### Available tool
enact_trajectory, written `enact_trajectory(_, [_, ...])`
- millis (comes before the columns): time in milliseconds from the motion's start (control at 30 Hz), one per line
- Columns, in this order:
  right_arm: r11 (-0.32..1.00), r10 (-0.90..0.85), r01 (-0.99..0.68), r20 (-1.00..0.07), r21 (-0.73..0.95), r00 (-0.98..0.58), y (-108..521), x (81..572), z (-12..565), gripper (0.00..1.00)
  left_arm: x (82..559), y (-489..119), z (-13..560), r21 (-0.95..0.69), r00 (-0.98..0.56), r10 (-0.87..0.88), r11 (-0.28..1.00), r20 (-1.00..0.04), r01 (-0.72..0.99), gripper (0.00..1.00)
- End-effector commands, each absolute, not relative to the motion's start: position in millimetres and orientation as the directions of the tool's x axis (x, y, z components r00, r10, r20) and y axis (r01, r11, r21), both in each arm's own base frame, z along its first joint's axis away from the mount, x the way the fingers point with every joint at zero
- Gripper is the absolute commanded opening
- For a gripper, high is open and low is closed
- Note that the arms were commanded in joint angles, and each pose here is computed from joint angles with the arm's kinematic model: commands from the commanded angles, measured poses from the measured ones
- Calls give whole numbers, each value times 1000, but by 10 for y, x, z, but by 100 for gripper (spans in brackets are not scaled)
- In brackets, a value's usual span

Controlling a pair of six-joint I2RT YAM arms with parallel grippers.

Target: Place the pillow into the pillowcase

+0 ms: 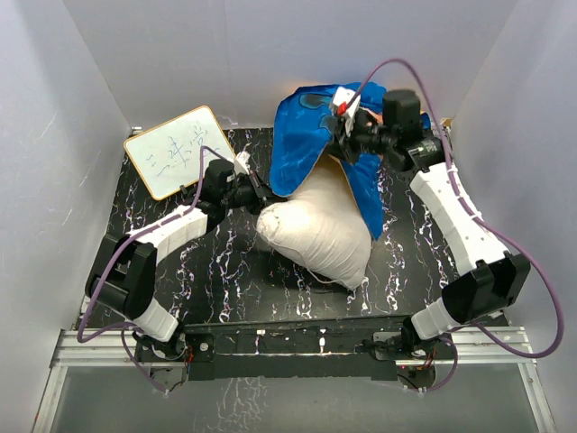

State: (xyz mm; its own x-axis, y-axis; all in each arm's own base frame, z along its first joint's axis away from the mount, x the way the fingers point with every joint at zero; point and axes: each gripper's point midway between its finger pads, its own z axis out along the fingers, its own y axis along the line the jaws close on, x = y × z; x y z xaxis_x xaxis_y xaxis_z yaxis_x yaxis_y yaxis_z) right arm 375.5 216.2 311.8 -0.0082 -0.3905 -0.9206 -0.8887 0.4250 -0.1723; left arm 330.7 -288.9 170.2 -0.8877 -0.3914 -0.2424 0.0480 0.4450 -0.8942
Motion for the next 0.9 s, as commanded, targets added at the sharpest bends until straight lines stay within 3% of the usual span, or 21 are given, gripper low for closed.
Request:
enact_trajectory(0, [20, -70, -963, -962, -268, 266, 2890, 2690, 4619, 8, 3553, -2926, 2086, -895, -864, -378, 414, -333, 164, 0])
enact_trajectory(100, [-80, -60, -985, -985, -155, 160, 3143, 2420, 4485, 8, 3693, -2925, 2073, -896, -857, -392, 414, -335, 161, 0])
enact_trajectory(233, [81, -209, -997, -978, -12, -5, 3128, 2706, 3635, 8, 3773, -2899, 1988, -895, -853, -406, 422, -329, 145, 0])
enact_trajectory(333, [160, -398, -986, -912, 37, -99, 2969, 2832, 2851, 10, 3741, -2825, 1800, -888, -859, -406, 447, -311, 110, 0])
enact_trajectory(400, [182, -486, -982, -863, 56, -140, 2847, 2822, 2552, 22, 3693, -2724, 1649, -878, -864, -410, 473, -293, 74, 2])
enact_trajectory(500, [103, -515, -993, -851, 60, -105, 2723, 2644, 2623, 54, 3622, -2477, 1491, -844, -853, -436, 536, -287, 10, 35])
enact_trajectory(600, [57, -427, -998, -902, 39, -60, 2579, 2528, 2989, 81, 3567, -2152, 1554, -772, -811, -448, 635, -377, 7, 62])
enact_trajectory(733, [140, -354, -989, -931, 44, -91, 2217, 2602, 3191, 86, 3473, -1746, 2001, -619, -687, -385, 776, -616, 120, 83])
enact_trajectory(867, [246, -364, -968, -921, 50, -140, 1865, 2641, 2967, 87, 3245, -1548, 2470, -485, -562, -278, 835, -779, 260, 86])
